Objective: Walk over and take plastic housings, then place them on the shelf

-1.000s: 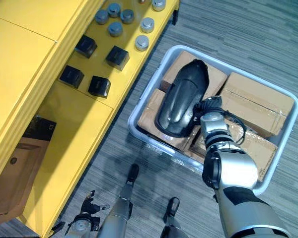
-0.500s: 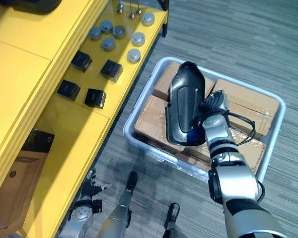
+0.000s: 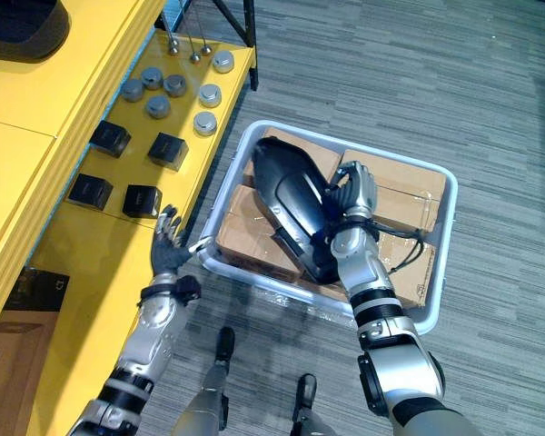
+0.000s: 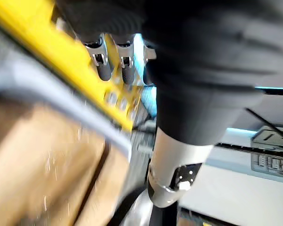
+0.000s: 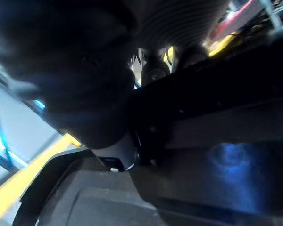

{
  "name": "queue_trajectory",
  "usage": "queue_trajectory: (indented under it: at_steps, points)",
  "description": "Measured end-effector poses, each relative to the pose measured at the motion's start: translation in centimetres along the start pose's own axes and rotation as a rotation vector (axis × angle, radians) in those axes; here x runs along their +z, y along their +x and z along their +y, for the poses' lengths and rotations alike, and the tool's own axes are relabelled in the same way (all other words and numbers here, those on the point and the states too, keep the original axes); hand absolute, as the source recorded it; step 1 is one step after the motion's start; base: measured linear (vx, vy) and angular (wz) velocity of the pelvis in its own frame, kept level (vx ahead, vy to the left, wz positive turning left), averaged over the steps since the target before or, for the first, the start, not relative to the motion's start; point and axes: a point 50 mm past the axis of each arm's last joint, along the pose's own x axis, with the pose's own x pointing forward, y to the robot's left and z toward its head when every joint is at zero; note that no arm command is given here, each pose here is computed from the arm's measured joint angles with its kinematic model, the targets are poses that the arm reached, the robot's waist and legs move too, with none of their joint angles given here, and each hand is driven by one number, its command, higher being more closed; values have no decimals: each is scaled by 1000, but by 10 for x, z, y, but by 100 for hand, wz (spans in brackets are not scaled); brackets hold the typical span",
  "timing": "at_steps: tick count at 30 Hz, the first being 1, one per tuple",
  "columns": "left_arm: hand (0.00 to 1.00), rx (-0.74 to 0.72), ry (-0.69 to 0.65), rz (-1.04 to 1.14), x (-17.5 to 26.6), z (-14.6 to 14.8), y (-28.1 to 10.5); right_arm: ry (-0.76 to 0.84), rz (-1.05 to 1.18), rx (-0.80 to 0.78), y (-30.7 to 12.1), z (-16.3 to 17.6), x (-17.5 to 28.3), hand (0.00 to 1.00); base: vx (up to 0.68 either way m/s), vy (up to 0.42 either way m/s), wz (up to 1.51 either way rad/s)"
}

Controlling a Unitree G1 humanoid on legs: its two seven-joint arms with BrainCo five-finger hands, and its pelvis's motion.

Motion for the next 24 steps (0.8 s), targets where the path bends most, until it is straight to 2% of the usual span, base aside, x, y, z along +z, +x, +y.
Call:
queue_trajectory:
  at_steps: [8, 15, 18, 19, 24]
  points:
    - [0, 11, -183, 135, -14, -12, 12, 121, -124, -52, -11, 14, 46, 100, -32, 7, -13]
    - [0, 21, -223, 161, -16, -17, 15, 223, -276, -73, -32, 17, 85, 100, -28, 12, -6]
    - [0, 15, -256, 158, -12, -21, 18, 265, -308, -28, -48, 29, 90, 100, -7, 16, -5]
    - [0, 9, -320, 161, -11, -22, 19, 290, -321, 27, -63, 42, 92, 100, -4, 13, -5]
    - [0, -35, -471, 211, -21, -25, 12, 364, -340, 37, -81, 44, 92, 100, -29, 24, -7]
